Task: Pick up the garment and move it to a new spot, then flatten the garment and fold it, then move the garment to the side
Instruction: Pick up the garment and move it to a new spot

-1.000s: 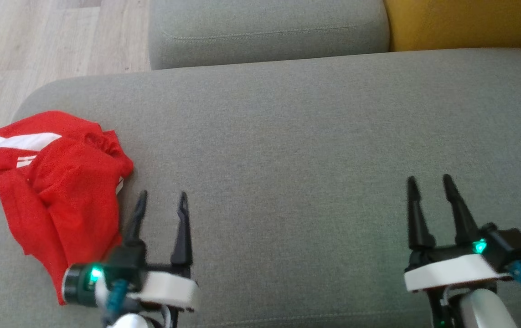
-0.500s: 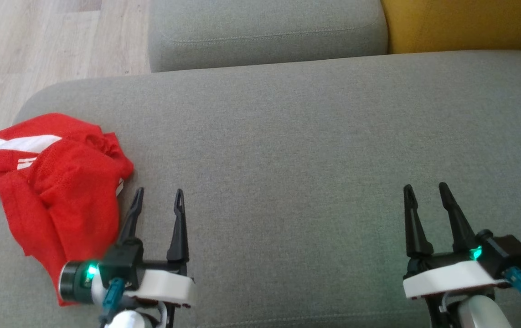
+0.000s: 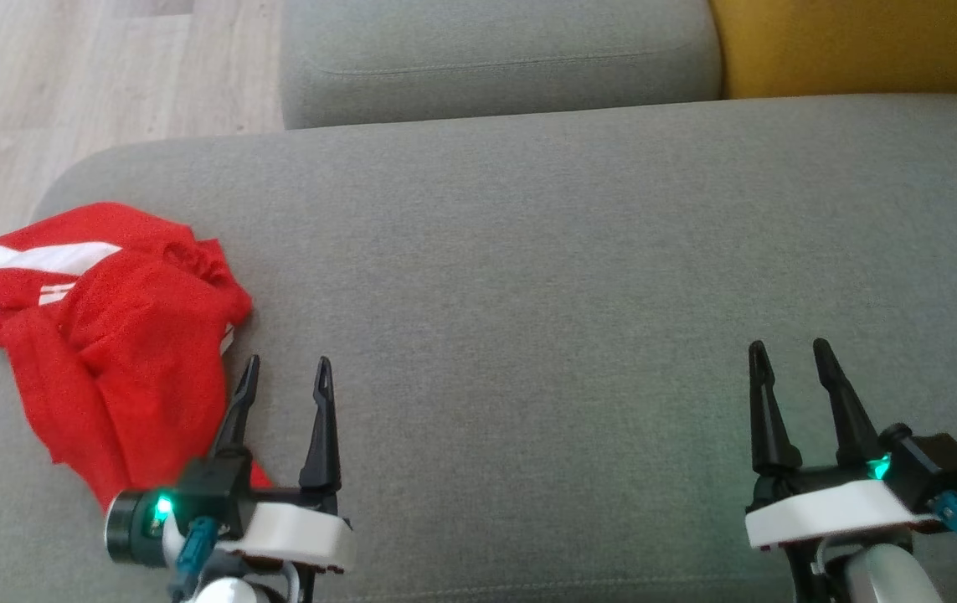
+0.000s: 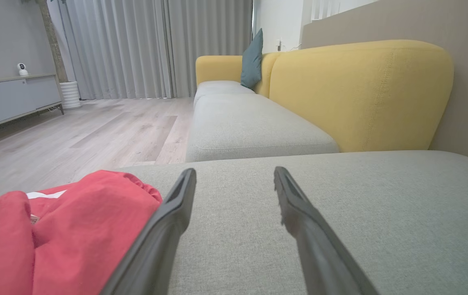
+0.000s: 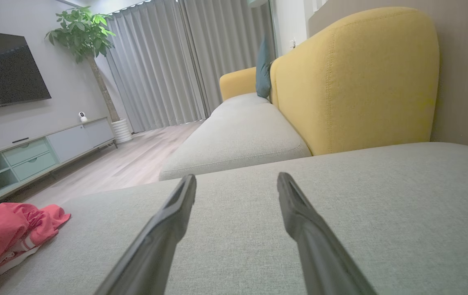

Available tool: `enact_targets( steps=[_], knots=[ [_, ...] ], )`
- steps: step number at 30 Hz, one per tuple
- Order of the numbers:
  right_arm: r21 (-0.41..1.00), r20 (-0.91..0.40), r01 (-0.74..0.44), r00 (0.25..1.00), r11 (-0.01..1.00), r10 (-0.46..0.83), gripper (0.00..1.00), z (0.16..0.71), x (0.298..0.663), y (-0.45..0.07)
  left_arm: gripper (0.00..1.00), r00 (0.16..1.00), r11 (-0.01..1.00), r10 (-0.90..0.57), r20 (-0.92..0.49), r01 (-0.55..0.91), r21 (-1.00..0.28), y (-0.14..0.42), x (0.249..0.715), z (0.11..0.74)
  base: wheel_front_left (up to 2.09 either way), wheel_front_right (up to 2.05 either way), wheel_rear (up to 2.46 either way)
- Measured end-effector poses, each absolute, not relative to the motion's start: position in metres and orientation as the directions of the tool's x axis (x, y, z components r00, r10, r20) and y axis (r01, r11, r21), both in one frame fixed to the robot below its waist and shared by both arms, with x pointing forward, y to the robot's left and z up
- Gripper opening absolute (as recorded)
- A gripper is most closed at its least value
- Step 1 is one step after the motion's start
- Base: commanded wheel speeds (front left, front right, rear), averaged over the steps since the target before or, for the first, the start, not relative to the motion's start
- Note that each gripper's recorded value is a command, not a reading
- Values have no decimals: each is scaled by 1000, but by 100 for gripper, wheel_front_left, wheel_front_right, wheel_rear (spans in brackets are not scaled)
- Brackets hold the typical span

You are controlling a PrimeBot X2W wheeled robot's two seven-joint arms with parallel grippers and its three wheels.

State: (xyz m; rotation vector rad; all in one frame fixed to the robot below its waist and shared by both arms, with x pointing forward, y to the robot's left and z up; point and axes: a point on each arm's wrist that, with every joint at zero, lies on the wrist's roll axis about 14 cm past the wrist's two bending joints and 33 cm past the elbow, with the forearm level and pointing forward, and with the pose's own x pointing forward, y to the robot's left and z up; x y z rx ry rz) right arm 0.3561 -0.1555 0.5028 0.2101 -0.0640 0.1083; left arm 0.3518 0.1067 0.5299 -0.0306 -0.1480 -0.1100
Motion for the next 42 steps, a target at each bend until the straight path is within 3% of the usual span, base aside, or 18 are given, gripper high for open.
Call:
enact_targets(
  steps=[7,15,32,42],
  knots=[
    [204,77,-174,984,963,161,100,504,364,-136,100,988,999,-47,150,50,-14,126,346,530,0,0,0],
    [203,62,-313,950,928,307,100,499,371,-86,100,980,993,118,159,-118,-11,178,325,532,0,0,0],
    [223,57,-603,792,766,608,100,500,364,27,100,880,892,447,160,-452,-9,275,243,529,0,0,0],
    [229,49,-634,766,739,641,100,498,361,41,100,855,864,498,147,-503,-3,289,225,524,0,0,0]
  ],
)
